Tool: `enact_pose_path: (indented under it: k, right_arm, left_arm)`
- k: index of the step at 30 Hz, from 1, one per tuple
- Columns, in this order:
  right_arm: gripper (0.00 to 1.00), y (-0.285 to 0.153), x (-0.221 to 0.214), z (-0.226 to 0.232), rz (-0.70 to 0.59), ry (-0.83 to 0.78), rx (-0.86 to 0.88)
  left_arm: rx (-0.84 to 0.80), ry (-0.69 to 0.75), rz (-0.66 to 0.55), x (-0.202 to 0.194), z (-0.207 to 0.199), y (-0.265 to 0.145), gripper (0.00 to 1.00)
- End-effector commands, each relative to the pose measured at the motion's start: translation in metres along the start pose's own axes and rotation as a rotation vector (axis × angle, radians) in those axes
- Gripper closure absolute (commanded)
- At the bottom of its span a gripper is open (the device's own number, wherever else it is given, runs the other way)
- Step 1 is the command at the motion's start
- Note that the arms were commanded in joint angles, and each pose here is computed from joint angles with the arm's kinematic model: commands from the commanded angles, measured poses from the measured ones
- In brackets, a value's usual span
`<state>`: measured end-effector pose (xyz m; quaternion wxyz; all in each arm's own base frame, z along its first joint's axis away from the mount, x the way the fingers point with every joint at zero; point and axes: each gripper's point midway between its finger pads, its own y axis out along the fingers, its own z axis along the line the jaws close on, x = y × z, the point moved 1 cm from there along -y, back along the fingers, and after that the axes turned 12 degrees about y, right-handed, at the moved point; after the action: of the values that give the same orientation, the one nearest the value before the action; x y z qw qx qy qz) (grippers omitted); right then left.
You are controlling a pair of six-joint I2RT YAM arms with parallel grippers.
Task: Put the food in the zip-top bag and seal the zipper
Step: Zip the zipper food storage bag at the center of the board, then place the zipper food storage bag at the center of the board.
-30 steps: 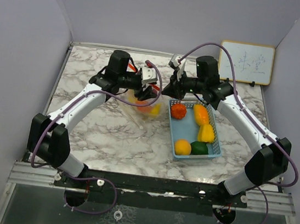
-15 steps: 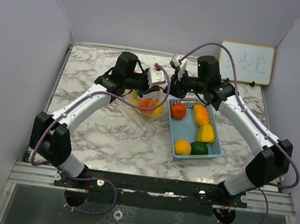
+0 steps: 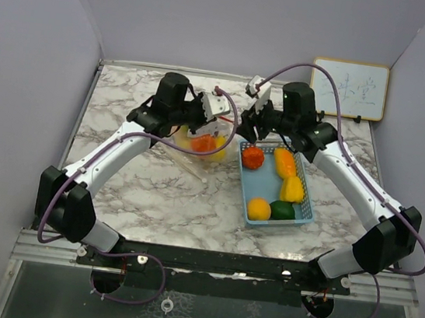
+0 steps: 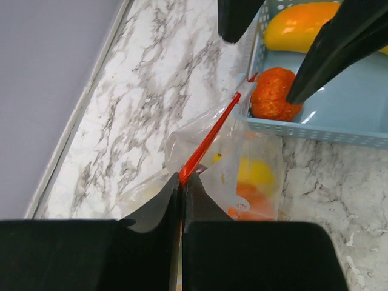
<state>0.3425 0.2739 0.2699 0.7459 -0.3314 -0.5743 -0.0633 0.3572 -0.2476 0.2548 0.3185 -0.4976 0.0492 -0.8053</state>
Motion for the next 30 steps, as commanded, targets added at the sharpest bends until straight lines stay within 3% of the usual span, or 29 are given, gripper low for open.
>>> enact_pose_path:
  k: [1,3,4,9,13,18,23,25,27,28,30]
  right_arm:
    - [0.27,-0.015,0.049,-0.004,-0.122,0.035,-0.052]
    - [0.01,-0.019,0.063,-0.003,-0.163,0.055,-0.059]
    - [0.0,-0.021,0.067,-0.002,-0.175,0.06,-0.056]
    - [0.0,-0.012,0.067,0.006,-0.169,0.093,0.005]
    - [0.0,0.007,0.051,0.022,-0.117,0.15,0.114]
    - [0.03,0.042,0.009,0.045,-0.008,0.157,0.169]
    - [0.06,0.082,-0.03,0.079,0.095,0.142,0.194]
    - [0.09,0.095,-0.043,0.079,0.12,0.175,0.188]
    - [0.13,0.108,-0.055,0.077,0.149,0.197,0.182]
    - [0.14,0.114,-0.062,0.078,0.169,0.194,0.181]
    - [0.14,0.126,-0.075,0.08,0.206,0.175,0.184]
  left_arm:
    - [0.167,0.009,0.044,0.005,0.033,-0.024,1.0]
    - [0.264,0.005,0.076,0.008,0.051,-0.036,1.0]
    - [0.331,-0.005,0.099,0.01,0.063,-0.045,1.0]
    - [0.718,-0.132,0.271,-0.009,0.12,-0.112,1.0]
    - [1.027,-0.307,0.418,-0.047,0.137,-0.181,1.0]
    - [1.286,-0.514,0.588,-0.106,0.115,-0.243,1.0]
    - [1.296,-0.742,0.651,-0.16,0.067,-0.247,0.99]
    - [1.231,-0.793,0.607,-0.167,0.055,-0.233,0.77]
    - [1.186,-0.829,0.551,-0.163,0.05,-0.223,0.64]
    - [1.162,-0.837,0.521,-0.159,0.051,-0.218,0.49]
    - [1.122,-0.841,0.462,-0.147,0.054,-0.212,0.28]
